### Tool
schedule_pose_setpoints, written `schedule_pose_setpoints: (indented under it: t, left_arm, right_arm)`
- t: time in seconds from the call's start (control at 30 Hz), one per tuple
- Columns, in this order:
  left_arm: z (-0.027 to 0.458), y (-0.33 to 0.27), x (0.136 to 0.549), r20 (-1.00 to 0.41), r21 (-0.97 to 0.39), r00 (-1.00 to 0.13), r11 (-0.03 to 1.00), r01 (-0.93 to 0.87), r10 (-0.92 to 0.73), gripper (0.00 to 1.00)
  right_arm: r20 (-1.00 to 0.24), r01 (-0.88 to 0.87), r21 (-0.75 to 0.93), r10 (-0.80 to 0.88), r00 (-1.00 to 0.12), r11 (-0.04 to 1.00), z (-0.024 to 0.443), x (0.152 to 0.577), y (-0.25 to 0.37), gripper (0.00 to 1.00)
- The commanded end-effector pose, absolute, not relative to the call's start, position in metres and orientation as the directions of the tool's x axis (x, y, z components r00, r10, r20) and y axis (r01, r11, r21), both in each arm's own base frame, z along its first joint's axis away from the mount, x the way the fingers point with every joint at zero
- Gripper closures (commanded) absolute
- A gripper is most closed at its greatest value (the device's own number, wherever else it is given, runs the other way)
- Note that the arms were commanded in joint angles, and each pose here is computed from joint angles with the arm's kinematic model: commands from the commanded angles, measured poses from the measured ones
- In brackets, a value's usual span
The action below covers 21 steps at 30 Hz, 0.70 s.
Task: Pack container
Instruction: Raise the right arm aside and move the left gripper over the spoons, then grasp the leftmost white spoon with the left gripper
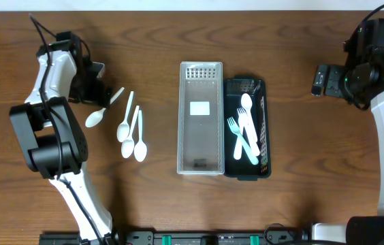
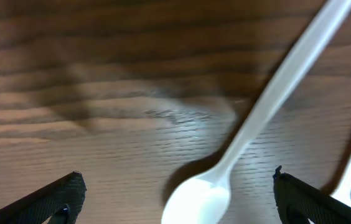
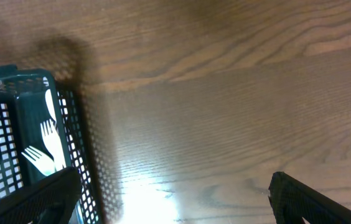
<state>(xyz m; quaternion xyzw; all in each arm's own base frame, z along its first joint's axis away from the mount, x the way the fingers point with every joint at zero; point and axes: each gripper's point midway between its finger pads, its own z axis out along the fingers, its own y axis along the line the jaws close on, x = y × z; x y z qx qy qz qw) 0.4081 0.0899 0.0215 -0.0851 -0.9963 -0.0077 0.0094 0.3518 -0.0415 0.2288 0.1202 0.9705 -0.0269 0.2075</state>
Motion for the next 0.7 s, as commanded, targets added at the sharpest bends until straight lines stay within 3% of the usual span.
schedule_pose_setpoints:
  t: [0.0, 0.67]
  left_arm:
    - [0.007, 0.085, 0.402, 0.049, -0.030, -0.983, 0.984, 0.174, 0.175, 0.01]
    - [-0.019, 0.075, 0.388, 0.085, -0.045, -0.978, 0.981, 0.189, 0.193, 0.01]
  right_arm:
    - [-0.397, 0.248, -0.018, 0.221, -0.891, 0.969, 0.224, 0.351, -0.046, 0.01]
    - [-0.400, 0.248, -0.017, 0.220, -0.889, 0.969, 0.224, 0.352, -0.046, 0.01]
